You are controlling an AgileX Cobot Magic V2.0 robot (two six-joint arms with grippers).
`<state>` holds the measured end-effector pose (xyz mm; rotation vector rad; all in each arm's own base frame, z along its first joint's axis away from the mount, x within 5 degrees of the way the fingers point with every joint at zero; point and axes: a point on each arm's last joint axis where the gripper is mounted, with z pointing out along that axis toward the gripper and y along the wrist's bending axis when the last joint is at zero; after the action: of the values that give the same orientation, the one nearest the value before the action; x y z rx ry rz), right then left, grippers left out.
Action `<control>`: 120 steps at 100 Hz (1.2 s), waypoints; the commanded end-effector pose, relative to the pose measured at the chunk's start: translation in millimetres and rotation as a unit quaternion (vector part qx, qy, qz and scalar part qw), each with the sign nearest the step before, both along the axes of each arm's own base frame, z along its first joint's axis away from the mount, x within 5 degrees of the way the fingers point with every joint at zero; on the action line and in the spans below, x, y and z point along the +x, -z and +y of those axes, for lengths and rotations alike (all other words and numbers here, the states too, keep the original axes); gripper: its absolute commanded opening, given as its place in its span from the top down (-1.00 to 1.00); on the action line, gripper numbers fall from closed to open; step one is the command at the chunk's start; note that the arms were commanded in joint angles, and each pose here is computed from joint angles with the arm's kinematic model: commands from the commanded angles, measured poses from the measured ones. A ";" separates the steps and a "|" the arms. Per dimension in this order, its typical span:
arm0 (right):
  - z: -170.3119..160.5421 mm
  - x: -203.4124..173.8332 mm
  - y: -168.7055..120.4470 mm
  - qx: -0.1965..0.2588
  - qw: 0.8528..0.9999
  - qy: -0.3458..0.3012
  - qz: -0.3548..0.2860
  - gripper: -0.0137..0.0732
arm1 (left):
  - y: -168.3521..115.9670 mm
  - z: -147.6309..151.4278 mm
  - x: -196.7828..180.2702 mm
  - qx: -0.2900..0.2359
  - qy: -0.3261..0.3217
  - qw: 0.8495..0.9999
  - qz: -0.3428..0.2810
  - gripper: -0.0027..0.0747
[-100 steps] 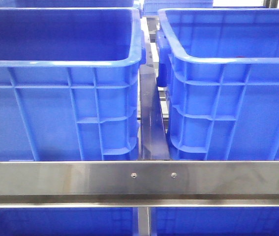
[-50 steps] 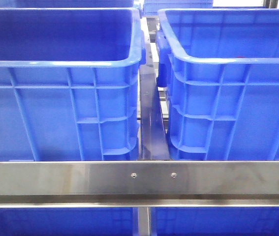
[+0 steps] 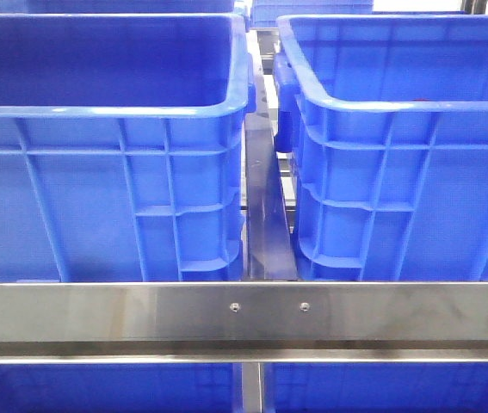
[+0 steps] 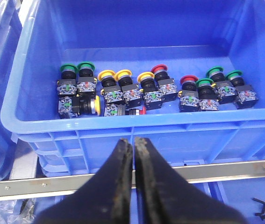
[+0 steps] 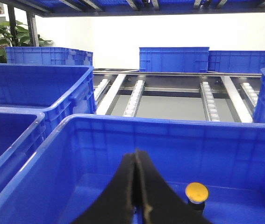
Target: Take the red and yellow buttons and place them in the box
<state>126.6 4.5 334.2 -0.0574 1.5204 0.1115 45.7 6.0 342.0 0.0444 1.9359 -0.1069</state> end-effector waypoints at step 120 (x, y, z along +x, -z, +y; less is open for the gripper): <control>1.8 -2.0 -12.5 0.042 0.999 -0.013 -0.027 0.84 | 77.5 -9.0 -4.4 -0.017 -0.016 0.970 -0.242 0.98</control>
<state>126.7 4.5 334.2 -0.0607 1.5207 0.1083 40.6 -4.0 264.2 0.0602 1.5583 -0.1025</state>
